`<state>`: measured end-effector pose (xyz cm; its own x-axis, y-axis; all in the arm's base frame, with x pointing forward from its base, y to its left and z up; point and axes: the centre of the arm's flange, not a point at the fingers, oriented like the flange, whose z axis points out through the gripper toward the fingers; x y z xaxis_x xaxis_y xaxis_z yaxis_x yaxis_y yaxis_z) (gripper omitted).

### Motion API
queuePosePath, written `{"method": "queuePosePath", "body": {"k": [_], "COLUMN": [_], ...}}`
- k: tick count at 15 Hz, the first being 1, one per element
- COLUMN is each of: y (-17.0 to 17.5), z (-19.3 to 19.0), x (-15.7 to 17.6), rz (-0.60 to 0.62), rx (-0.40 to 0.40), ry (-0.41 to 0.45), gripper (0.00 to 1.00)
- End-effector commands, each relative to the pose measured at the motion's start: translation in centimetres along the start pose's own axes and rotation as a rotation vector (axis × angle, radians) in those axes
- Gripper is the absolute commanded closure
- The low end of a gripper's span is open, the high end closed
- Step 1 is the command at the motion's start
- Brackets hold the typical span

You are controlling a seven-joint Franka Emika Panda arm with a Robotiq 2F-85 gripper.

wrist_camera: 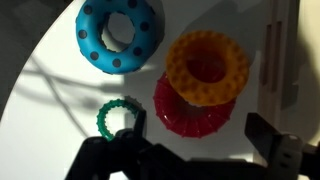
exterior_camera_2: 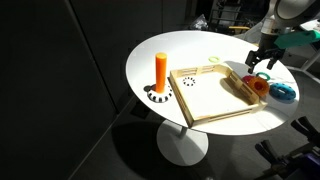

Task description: Put the green ring on the table

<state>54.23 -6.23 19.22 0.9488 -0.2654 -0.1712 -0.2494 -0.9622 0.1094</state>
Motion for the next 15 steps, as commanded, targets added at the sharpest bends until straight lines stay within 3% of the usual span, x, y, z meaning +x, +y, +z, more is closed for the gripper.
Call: {"method": "queuePosePath", "body": {"k": [1, 6, 15], "y": [-0.5, -2.0, -5.3], "z": [-2.0, -5.5, -14.6], "x": [-0.8, -1.7, -3.2], "rz": [-0.041, -0.125, -0.196], "rx": [0.048, 0.094, 0.082], "ry": [-0.034, -0.057, 0.057], "gripper": [0.0, 0.0, 0.0]}}
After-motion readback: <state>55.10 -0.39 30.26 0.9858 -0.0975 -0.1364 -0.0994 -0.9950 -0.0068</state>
